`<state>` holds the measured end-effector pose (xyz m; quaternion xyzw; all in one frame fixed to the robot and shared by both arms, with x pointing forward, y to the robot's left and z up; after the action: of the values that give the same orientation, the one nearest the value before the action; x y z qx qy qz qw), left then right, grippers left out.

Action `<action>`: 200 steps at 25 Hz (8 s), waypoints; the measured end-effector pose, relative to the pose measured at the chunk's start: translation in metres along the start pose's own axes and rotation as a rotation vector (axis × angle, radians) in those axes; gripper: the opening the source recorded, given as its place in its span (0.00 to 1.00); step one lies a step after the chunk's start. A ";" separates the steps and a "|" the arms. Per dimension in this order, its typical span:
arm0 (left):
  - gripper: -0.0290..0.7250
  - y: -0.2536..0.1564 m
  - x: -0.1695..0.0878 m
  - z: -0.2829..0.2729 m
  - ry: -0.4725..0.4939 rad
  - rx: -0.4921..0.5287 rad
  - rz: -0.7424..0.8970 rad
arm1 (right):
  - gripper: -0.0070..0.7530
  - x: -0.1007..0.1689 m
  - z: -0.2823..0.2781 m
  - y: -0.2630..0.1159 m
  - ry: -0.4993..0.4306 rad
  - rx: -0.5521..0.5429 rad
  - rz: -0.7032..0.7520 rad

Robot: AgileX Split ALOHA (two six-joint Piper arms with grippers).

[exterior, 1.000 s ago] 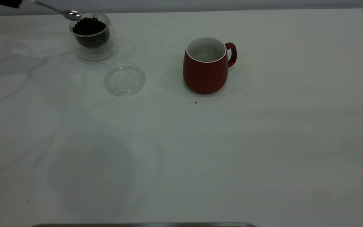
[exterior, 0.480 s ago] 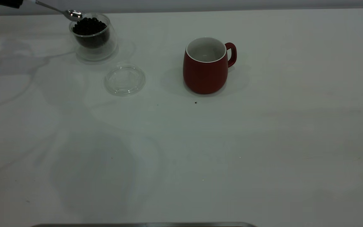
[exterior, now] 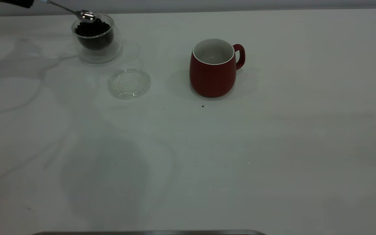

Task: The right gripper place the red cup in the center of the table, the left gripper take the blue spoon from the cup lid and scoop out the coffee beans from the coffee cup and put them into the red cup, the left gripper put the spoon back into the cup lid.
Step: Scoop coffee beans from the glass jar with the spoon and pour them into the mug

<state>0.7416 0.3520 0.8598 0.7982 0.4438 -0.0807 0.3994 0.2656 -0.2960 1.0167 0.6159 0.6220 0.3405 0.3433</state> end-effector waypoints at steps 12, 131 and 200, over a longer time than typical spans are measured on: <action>0.20 0.003 0.000 0.007 0.013 -0.001 0.034 | 0.76 0.000 0.000 0.000 0.001 0.000 0.000; 0.20 -0.037 0.039 0.014 -0.089 -0.089 -0.625 | 0.73 0.000 0.000 0.000 0.001 0.000 0.000; 0.20 -0.034 0.045 0.021 -0.185 -0.197 -0.760 | 0.73 0.000 0.000 0.000 0.001 0.000 0.000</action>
<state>0.7468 0.3759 0.8050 0.5246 0.6751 -0.2511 0.4538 0.2656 -0.2959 1.0167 0.6159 0.6220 0.3407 0.3431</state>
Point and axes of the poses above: a point on each arm's last joint axis where the gripper is mounted, z pointing out along that axis toward the gripper, x along the wrist's bending axis when the last joint is at zero, y = z × x, the point moved 4 cm from there along z, pointing out along that axis toward the gripper, and after that the axes turned 5 degrees about z, right-handed, at the moved point
